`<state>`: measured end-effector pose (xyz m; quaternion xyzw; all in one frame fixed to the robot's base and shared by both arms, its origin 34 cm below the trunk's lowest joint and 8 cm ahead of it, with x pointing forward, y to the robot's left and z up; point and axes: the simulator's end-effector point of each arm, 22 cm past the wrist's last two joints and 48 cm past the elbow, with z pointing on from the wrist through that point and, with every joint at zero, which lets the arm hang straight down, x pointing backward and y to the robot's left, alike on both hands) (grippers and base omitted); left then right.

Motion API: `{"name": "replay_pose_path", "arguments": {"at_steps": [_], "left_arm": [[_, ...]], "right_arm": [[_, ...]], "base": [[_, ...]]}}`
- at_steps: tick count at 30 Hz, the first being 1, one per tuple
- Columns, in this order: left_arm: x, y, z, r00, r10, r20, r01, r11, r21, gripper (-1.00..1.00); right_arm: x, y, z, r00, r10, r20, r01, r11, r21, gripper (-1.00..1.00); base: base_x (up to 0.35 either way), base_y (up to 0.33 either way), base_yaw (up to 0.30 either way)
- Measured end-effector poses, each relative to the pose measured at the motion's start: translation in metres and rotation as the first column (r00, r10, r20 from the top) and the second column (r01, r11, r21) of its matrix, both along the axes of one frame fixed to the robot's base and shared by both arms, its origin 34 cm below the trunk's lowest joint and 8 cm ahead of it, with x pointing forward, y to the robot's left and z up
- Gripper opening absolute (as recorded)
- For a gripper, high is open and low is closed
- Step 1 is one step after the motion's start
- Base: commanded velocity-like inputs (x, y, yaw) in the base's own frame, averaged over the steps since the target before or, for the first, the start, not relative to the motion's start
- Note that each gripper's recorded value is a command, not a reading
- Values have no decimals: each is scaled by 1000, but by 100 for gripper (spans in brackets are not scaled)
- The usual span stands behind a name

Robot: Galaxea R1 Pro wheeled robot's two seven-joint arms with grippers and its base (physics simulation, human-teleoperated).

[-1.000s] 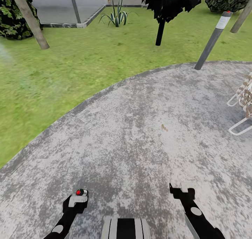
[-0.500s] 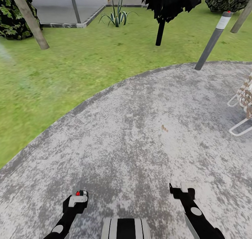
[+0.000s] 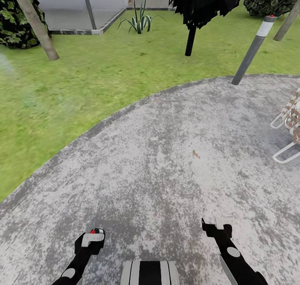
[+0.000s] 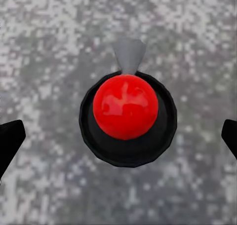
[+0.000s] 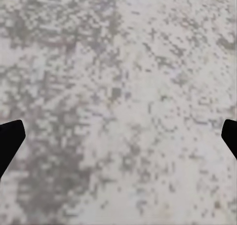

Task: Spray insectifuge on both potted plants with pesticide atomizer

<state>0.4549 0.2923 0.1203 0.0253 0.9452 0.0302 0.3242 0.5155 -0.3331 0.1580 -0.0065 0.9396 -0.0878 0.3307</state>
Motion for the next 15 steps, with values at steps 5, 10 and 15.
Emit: {"name": "replay_pose_path", "arguments": {"at_steps": [5, 10, 15], "left_arm": [[1, 0, 1, 1000, 0, 3, 0, 1000, 0, 100], [1, 0, 1, 1000, -1, 3, 1, 1000, -1, 100], [1, -1, 1, 1000, -2, 3, 2, 1000, -2, -100]], "right_arm": [[1, 0, 1, 1000, 0, 3, 0, 1000, 0, 100], [1, 0, 2, 1000, 0, 3, 0, 1000, 0, 100], [1, 0, 1, 1000, 0, 3, 0, 1000, 0, 100]], "base": [[0, 0, 0], [0, 0, 0], [0, 0, 0]]}}
